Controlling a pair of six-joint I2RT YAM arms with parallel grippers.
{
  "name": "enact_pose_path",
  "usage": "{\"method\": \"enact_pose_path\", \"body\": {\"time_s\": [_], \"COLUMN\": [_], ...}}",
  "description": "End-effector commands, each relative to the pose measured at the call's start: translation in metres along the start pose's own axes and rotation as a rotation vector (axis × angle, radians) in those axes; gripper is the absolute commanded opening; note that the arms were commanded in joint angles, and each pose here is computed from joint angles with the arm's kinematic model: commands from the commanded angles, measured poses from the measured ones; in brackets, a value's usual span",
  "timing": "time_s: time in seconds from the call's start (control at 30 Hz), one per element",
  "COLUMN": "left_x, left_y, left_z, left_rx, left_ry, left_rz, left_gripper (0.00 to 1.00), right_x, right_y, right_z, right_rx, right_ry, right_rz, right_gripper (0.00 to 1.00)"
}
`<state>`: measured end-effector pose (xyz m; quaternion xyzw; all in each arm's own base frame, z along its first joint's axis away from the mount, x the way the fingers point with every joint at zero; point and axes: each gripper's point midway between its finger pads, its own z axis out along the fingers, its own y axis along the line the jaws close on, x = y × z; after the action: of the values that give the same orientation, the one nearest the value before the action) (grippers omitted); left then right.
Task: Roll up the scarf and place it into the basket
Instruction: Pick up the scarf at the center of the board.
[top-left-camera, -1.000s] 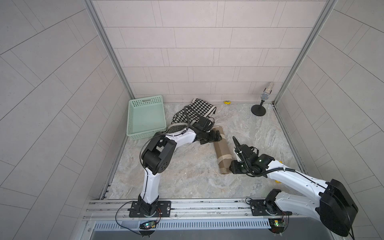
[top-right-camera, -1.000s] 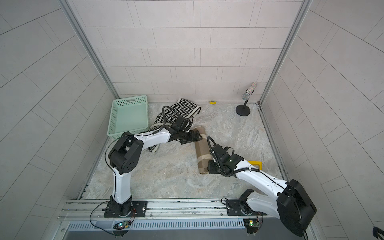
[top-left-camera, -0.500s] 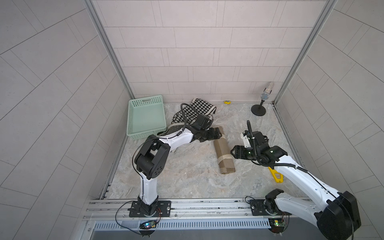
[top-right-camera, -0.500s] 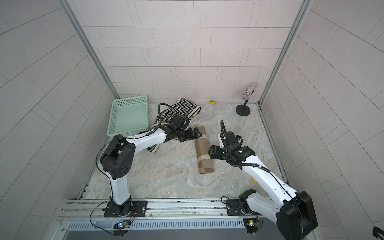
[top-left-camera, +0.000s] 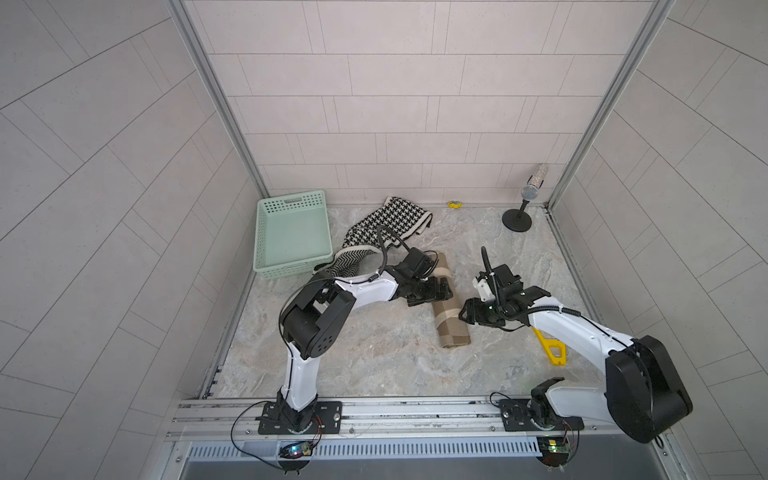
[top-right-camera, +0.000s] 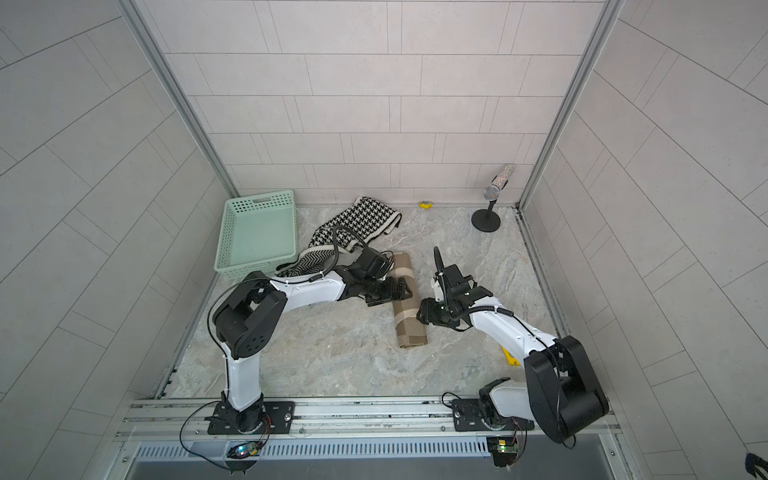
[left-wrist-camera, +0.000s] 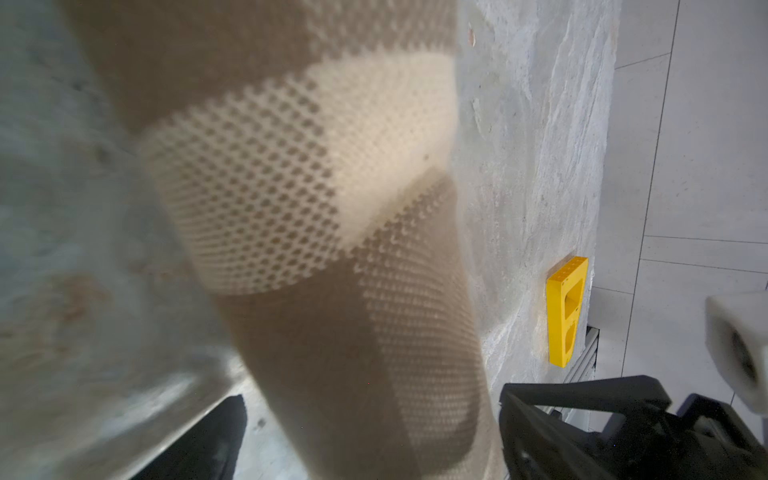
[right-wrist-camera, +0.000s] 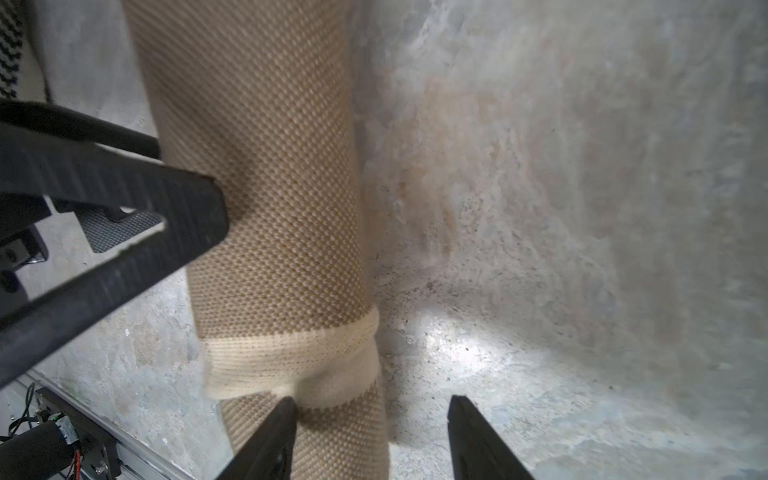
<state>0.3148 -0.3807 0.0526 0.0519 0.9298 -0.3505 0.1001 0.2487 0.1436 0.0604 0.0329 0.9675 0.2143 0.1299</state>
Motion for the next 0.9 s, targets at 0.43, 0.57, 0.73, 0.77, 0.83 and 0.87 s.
{"method": "enact_pose_path", "body": {"time_s": [0.43, 0.57, 0.73, 0.77, 0.83, 0.87], "left_x": [0.006, -0.012, -0.047, -0.054, -0.069, -0.077], "left_y": [0.046, 0.030, 0.000, -0.006, -0.011, -0.013], "left_z": [0.059, 0.048, -0.003, -0.018, -0.048, -0.065], "left_rx": [-0.153, -0.140, -0.155, -0.172, -0.203, -0.208], "left_ry": [0.003, -0.043, -0.142, -0.163, -0.195, -0.209], "left_rz": [-0.059, 0.002, 0.185, 0.224, 0.276, 0.287], "left_gripper": [0.14, 0.00, 0.00, 0.00, 0.00, 0.00], "right_x": [0.003, -0.006, -0.024, -0.029, -0.037, -0.041], "right_y": [-0.010, -0.005, 0.012, 0.014, 0.021, 0.024], "right_z": [0.023, 0.002, -0.053, -0.066, -0.090, -0.104], "right_rx": [0.003, -0.005, -0.033, -0.032, -0.043, -0.047], "right_ry": [0.014, -0.021, -0.145, -0.191, -0.289, -0.339], "right_rz": [0.029, 0.004, -0.061, -0.069, -0.115, -0.124], "right_gripper": [0.56, 0.58, 0.64, 0.65, 0.67, 0.69]}}
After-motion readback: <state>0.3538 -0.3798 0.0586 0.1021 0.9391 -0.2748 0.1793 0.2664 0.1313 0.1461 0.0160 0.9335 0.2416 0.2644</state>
